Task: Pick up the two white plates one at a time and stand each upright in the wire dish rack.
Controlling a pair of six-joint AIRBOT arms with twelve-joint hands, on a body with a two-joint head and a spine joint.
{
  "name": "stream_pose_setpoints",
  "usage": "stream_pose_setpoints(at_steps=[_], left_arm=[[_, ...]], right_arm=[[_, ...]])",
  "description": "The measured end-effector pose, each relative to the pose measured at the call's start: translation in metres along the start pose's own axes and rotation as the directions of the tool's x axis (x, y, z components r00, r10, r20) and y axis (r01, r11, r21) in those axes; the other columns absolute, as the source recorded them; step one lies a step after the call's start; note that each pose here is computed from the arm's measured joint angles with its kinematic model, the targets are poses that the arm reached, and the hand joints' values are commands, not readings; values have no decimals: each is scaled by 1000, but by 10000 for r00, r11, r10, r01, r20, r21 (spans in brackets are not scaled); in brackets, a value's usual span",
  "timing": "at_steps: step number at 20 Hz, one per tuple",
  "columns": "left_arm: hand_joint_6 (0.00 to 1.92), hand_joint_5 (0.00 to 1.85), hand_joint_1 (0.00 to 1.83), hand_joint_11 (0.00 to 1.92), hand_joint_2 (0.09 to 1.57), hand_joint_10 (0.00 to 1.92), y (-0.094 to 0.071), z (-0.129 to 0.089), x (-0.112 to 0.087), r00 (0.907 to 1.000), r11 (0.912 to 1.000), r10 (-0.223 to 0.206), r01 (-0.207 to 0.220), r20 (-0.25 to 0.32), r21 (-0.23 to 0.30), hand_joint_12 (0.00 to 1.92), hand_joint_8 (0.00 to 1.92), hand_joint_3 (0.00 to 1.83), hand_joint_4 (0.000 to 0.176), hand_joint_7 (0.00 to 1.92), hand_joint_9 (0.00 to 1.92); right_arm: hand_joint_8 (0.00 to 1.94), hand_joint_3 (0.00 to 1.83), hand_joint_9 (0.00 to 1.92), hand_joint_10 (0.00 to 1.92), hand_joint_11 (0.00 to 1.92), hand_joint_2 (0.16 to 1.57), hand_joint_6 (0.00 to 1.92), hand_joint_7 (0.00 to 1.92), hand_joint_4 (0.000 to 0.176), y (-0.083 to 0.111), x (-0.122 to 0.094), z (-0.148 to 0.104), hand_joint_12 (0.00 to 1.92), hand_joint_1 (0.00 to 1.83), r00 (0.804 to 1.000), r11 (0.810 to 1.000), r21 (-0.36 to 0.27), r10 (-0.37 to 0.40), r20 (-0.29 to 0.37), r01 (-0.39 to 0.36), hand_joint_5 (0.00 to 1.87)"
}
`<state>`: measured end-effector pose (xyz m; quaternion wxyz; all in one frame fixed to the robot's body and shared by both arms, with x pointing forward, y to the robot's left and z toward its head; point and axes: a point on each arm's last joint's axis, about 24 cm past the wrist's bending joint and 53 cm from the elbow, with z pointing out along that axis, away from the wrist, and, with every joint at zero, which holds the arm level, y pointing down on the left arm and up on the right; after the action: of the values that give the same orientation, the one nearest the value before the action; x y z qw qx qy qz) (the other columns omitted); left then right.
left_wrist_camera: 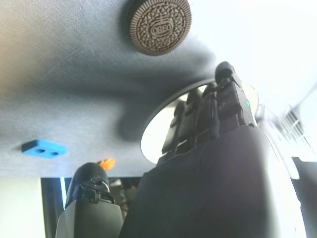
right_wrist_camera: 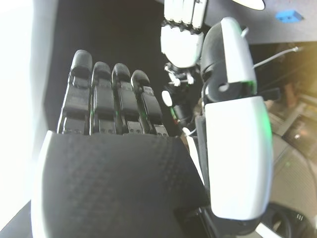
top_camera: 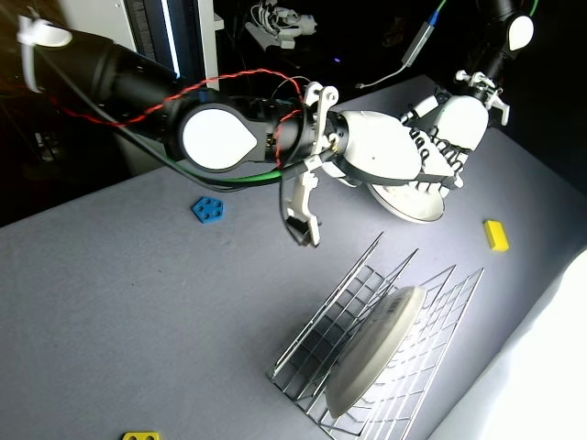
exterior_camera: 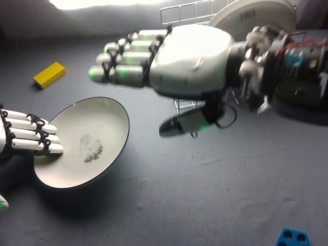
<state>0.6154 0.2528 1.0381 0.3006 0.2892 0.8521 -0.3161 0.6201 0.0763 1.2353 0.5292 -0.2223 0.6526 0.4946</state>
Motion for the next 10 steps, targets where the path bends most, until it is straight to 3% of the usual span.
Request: stream_pose_setpoints(at_steps=[2, 3, 5, 6, 7, 9, 10], left_arm=[[7, 50, 0, 7, 1035, 7, 0, 0, 3, 9999, 9999, -119, 119, -30, 0, 4, 7, 2, 0, 61, 40], [8, 53, 0, 12, 1036, 8, 0, 0, 4, 9999, 9999, -165, 165, -18, 4, 7, 7, 2, 0, 62, 42], [7, 55, 0, 8, 1034, 6, 0, 1, 6, 9993, 9993, -364, 364, 6, -4, 6, 6, 1, 0, 61, 41], [5, 51, 0, 1, 1035, 3, 1, 0, 7, 9985, 9985, -548, 548, 39, -7, 3, 2, 2, 0, 55, 35], [6, 54, 0, 4, 1033, 4, 1, 1, 8, 9969, 9969, -781, 781, 9, 2, 4, 3, 1, 0, 57, 36], [2, 46, 0, 0, 1040, 5, 0, 3, 8, 9913, 9913, -1314, 1314, 29, 45, 3, 5, 4, 0, 63, 42], [2, 47, 0, 6, 1043, 5, 0, 3, 8, 9907, 9907, -1362, 1362, 47, 64, 6, 4, 5, 0, 63, 42]], right_arm=[[0, 0, 0, 0, 0, 860, 0, 0, 0, -1, 19, 7, 123, 909, 9989, 9997, 176, -176, -423, 184, 0], [0, 0, 0, 0, 0, 806, 0, 0, 0, 1, 25, 9, 24, 973, 9984, 9998, 153, -119, -544, 127, 0], [0, 0, 0, 0, 0, 742, 0, 0, 0, 9, 36, 16, 0, 985, 9972, 9999, -8, -134, -731, 134, 0], [0, 0, 0, 0, 0, 722, 0, 0, 15, 14, 42, 21, 0, 986, 9966, 9997, -131, -192, -802, 182, 0], [0, 0, 0, 0, 22, 707, 0, 0, 0, 16, 46, 27, 10, 969, 9963, 9997, -181, -184, -844, 169, 0], [0, 0, 0, 0, 7, 687, 0, 0, 4, 12, 52, 40, 3, 1016, 9954, 9998, -101, -192, -942, 183, 0], [0, 0, 0, 0, 1, 689, 0, 0, 14, 8, 55, 44, 0, 1057, 9948, 9998, -29, -198, -996, 196, 0]])
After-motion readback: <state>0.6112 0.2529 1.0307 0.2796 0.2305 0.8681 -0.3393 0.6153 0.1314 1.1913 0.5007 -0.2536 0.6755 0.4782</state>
